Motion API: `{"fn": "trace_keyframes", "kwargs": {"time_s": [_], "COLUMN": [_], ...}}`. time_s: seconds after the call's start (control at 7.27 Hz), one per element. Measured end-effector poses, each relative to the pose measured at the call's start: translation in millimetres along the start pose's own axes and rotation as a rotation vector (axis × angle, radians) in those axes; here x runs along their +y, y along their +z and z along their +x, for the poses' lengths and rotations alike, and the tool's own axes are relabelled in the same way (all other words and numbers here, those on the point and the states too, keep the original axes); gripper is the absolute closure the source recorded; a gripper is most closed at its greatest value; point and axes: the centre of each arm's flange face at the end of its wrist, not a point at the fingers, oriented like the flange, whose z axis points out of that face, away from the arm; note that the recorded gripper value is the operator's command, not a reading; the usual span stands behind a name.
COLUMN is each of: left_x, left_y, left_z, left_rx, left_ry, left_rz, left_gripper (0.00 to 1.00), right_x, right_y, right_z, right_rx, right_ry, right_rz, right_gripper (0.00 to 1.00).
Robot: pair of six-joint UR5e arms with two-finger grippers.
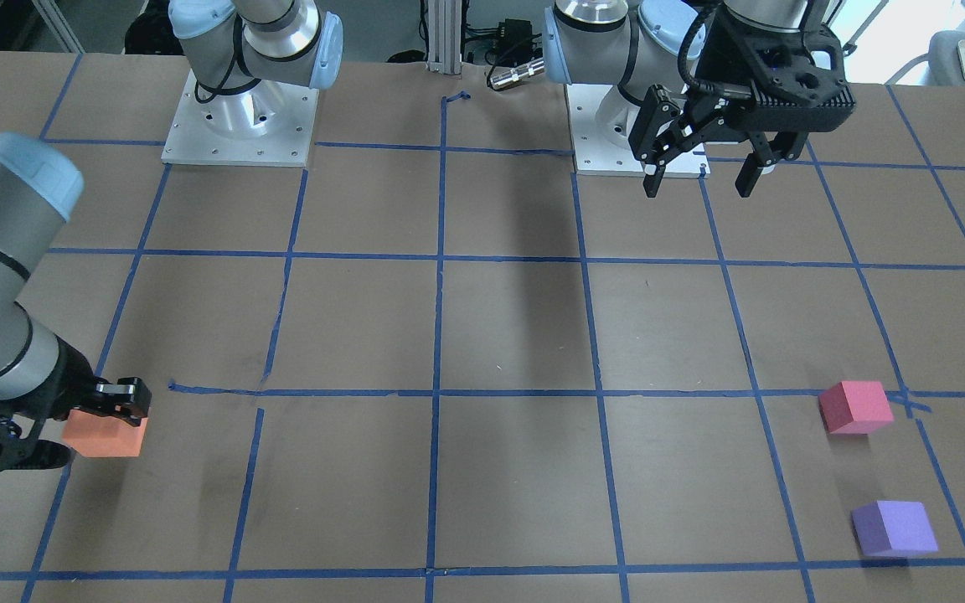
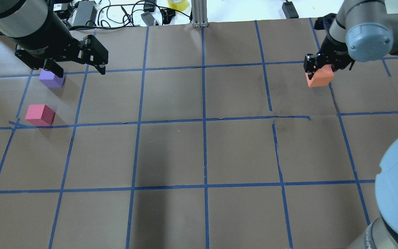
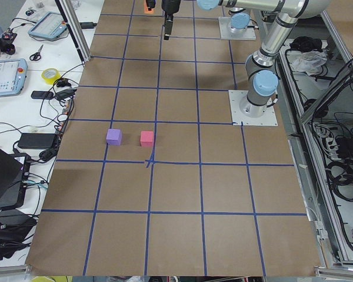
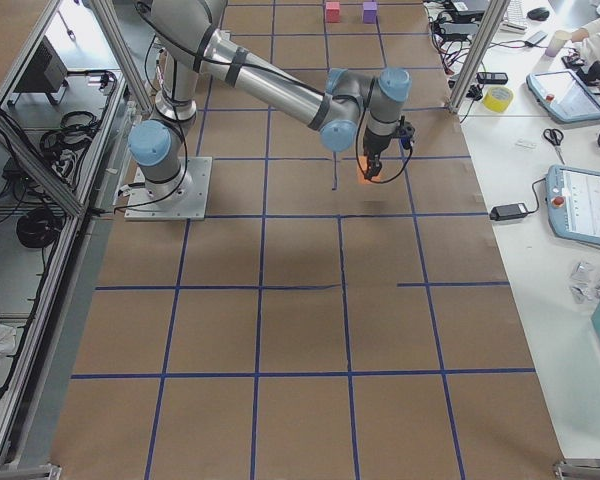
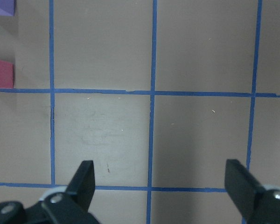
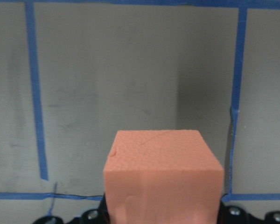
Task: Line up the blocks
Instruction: 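Lift the orange cube and carry it toward the table center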
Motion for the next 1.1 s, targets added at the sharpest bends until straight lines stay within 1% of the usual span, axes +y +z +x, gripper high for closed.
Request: {"fn": "trace_keyframes", "kwargs": {"time_s": [0.14,0.28,0.41,0.69,0.96,1.1], "left_x": [0,0,0,0,0,0], "left_y": [0,-1,-1,-2,-3,-3], "left_z": [0,-1,-1,-2,-2,-2], "left_rx": [0.001,0.002,0.002,0.002,0.001,0.0], "left_ry": [0.001,0.002,0.001,0.001,0.001,0.001], "left_rz": [0.001,0.002,0.002,0.003,0.005,0.005], "left_gripper": [0.0,0.0,0.0,0.0,0.0,0.0], "right_x": [-4,-8,-17,-43,-49,-45], "right_y": [-13,-17,-13,12,49,70], "right_z": [-57,-117,-175,-271,-347,-373], "right_rx": [0.003,0.001,-0.004,-0.019,-0.037,-0.041], "right_ry": [0.012,0.006,-0.008,-0.043,-0.064,-0.065], "right_rz": [0.022,0.043,0.061,0.077,0.071,0.064], "right_gripper": [1.0,1.0,1.0,1.0,1.0,0.94]}}
